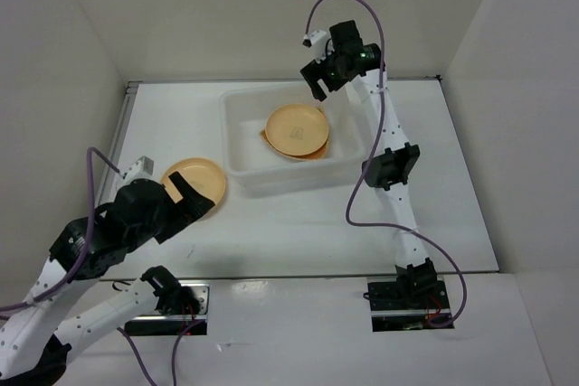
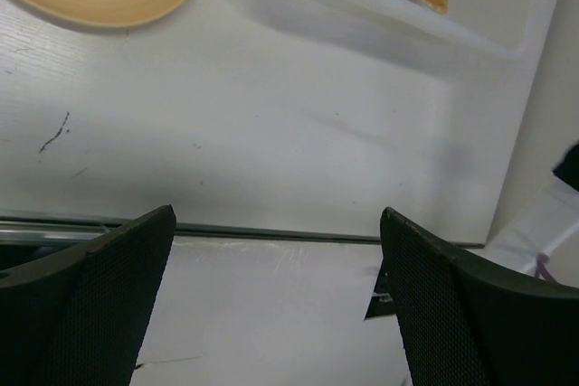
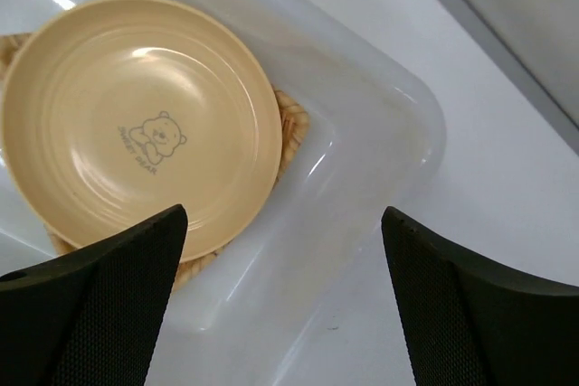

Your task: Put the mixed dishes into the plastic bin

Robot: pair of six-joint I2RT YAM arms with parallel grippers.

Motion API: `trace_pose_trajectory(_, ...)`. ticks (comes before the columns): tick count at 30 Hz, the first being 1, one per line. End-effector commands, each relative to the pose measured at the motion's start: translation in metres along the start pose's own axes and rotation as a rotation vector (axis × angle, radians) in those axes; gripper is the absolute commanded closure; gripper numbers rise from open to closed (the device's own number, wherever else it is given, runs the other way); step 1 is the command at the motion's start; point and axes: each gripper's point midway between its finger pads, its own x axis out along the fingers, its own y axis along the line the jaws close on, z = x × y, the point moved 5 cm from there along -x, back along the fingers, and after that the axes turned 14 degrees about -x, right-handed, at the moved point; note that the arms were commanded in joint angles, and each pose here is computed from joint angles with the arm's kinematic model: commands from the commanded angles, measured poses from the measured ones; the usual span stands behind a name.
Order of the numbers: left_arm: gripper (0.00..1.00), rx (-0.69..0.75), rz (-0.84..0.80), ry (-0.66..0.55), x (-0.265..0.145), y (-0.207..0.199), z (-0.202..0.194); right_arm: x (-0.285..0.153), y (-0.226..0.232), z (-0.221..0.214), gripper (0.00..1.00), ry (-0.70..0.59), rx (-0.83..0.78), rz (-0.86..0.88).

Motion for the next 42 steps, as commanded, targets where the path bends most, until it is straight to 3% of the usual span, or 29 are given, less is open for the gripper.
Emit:
trace_pose_trajectory(1,0.00,-0.117,0.074,-0.062,0.020,0.009,0.001,-0.108,-0.030,0.036,0.08,-0.163,0.046,-0.165)
trace_pose_trajectory(3,0.00,-0.248,0.072,-0.081,0.029,0.014,-0.003,-0.136,-0.038,0.034,0.06,-0.192,0.072,-0.177)
trace_pose_trajectory(7,0.00,-0.460,-0.133,-0.113,0.047,0.023,-0.008,-0.178,-0.047,0.009,0.06,-0.174,0.127,-0.156)
trace_pose_trajectory(8,0.00,-0.520,-0.136,-0.109,0.054,0.028,-0.011,-0.203,-0.055,-0.002,0.06,-0.183,0.150,-0.186)
trace_pose_trajectory(10,0.00,-0.665,-0.093,-0.120,0.068,0.050,-0.017,-0.206,-0.055,-0.025,0.06,-0.159,0.189,-0.128)
trace_pose_trajectory(11,0.00,-0.699,-0.104,-0.159,0.069,0.056,-0.013,-0.227,-0.064,-0.040,0.06,-0.163,0.224,-0.155)
trace_pose_trajectory(16,0.00,-0.862,-0.052,-0.289,0.091,0.096,-0.010,-0.235,-0.054,-0.112,0.06,-0.085,0.323,-0.045)
trace_pose_trajectory(17,0.00,-0.891,-0.084,-0.283,0.093,0.097,-0.010,-0.253,-0.054,-0.120,0.06,-0.117,0.330,-0.074)
trace_pose_trajectory(21,0.00,-0.898,-0.169,-0.328,0.103,0.096,-0.005,-0.243,-0.016,-0.168,0.06,-0.041,0.355,-0.064)
trace_pose_trajectory(25,0.00,-0.924,-0.037,-0.373,0.118,0.106,-0.008,-0.246,0.018,-0.190,0.06,0.008,0.337,-0.108)
trace_pose_trajectory(32,0.00,-0.902,0.160,-0.389,0.145,0.115,-0.019,-0.243,0.048,-0.209,0.06,0.032,0.417,-0.042)
trace_pose_trajectory(42,0.00,-0.965,0.147,-0.432,0.168,0.115,-0.009,-0.242,0.063,-0.217,0.06,0.046,0.439,0.001)
